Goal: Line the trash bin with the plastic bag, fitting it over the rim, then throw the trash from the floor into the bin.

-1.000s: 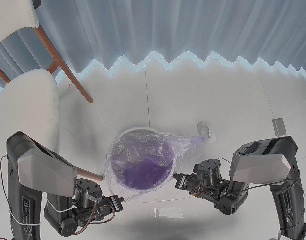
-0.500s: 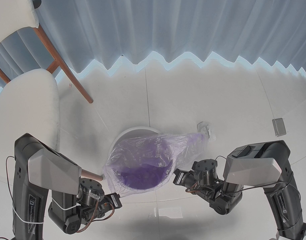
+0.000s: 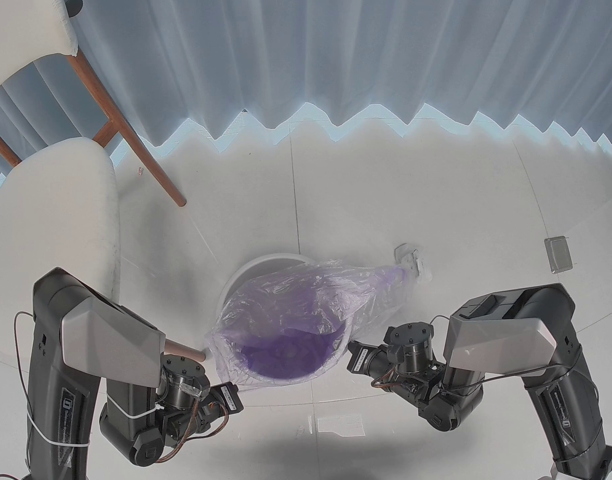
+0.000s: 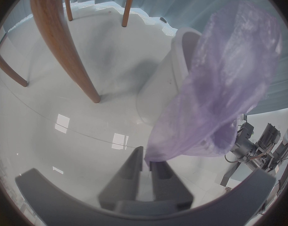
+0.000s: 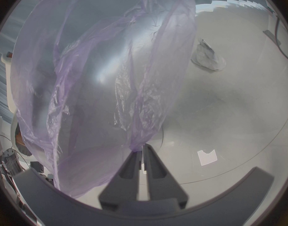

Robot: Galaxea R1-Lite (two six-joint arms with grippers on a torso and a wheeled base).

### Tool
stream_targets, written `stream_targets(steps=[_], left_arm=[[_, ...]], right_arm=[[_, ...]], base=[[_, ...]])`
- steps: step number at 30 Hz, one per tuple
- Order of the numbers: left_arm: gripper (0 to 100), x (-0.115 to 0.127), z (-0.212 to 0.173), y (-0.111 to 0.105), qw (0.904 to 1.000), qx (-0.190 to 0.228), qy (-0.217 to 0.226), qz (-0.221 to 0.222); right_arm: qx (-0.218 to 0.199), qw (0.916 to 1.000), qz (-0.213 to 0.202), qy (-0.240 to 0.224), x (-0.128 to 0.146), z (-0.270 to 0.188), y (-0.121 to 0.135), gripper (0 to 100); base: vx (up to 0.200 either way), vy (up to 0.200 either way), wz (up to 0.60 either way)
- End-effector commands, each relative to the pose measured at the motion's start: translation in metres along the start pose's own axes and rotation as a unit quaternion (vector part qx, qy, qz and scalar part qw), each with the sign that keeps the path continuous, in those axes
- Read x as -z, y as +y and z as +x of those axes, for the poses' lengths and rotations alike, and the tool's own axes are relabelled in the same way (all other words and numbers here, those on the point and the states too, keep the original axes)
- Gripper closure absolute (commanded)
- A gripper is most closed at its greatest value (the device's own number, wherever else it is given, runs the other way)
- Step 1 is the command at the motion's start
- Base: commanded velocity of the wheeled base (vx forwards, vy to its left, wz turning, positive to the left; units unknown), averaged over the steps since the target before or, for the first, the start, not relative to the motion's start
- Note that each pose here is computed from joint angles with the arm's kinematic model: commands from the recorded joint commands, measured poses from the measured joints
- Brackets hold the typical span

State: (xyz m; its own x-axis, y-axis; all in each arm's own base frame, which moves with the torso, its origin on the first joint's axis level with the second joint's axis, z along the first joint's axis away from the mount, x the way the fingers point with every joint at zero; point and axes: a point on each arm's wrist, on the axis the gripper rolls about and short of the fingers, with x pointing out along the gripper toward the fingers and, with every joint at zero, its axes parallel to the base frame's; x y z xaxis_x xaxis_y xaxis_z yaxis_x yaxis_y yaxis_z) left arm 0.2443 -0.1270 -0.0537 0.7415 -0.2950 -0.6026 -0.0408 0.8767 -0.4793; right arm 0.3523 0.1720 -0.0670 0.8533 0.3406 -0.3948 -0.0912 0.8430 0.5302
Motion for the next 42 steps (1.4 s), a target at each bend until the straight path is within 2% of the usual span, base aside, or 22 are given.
stream_targets(steps=[1, 10, 21, 22, 25, 26, 29, 34, 38, 42], left_arm=[[0, 0.002, 0.0, 0.001, 1.0, -0.007, 0.0, 0.0], [0, 0.005, -0.006, -0.003, 0.9999, -0.002, 0.004, 0.01], [0, 0.02, -0.048, -0.015, 0.9984, 0.004, 0.033, 0.045], [0, 0.025, -0.062, -0.014, 0.9968, -0.002, 0.042, 0.068], [0, 0.029, -0.071, -0.014, 0.9952, -0.007, 0.046, 0.086], [0, 0.029, -0.079, -0.02, 0.9945, 0.004, 0.037, 0.098], [0, 0.03, -0.088, -0.032, 0.9937, 0.021, 0.017, 0.109], [0, 0.032, -0.1, -0.048, 0.991, 0.052, -0.005, 0.123], [0, 0.03, -0.118, -0.064, 0.9859, 0.103, -0.024, 0.129], [0, 0.019, -0.138, -0.075, 0.9759, 0.151, -0.059, 0.145]], right_arm=[[0.002, 1.0, -0.002, 0.004, 0.002, -0.002, -0.001, 0], [-0.005, 1.0, -0.005, 0.002, 0.001, -0.011, 0.0, 0], [-0.041, 0.9982, -0.009, 0.044, -0.01, -0.045, 0.009, 0], [-0.046, 0.9971, -0.023, 0.057, -0.009, -0.052, 0.009, 0], [-0.044, 0.996, -0.045, 0.063, -0.006, -0.056, 0.006, 0], [-0.042, 0.9948, -0.064, 0.066, -0.005, -0.059, 0.005, 0], [-0.043, 0.9936, -0.078, 0.068, -0.004, -0.065, 0.005, 0], [-0.06, 0.9925, -0.082, 0.068, -0.01, -0.075, 0.01, 0], [-0.101, 0.9885, -0.082, 0.077, -0.022, -0.096, 0.021, 0], [-0.139, 0.9843, -0.083, 0.072, -0.033, -0.114, 0.036, 0]], base=[[0.0, 0.0, 0.0], [0.0, 0.0, 0.0], [0.0, 0.0, 0.0], [0.0, 0.0, 0.0], [0.0, 0.0, 0.0], [0.0, 0.0, 0.0], [0.0, 0.0, 0.0], [0.0, 0.0, 0.0], [0.0, 0.0, 0.0], [0.0, 0.0, 0.0]])
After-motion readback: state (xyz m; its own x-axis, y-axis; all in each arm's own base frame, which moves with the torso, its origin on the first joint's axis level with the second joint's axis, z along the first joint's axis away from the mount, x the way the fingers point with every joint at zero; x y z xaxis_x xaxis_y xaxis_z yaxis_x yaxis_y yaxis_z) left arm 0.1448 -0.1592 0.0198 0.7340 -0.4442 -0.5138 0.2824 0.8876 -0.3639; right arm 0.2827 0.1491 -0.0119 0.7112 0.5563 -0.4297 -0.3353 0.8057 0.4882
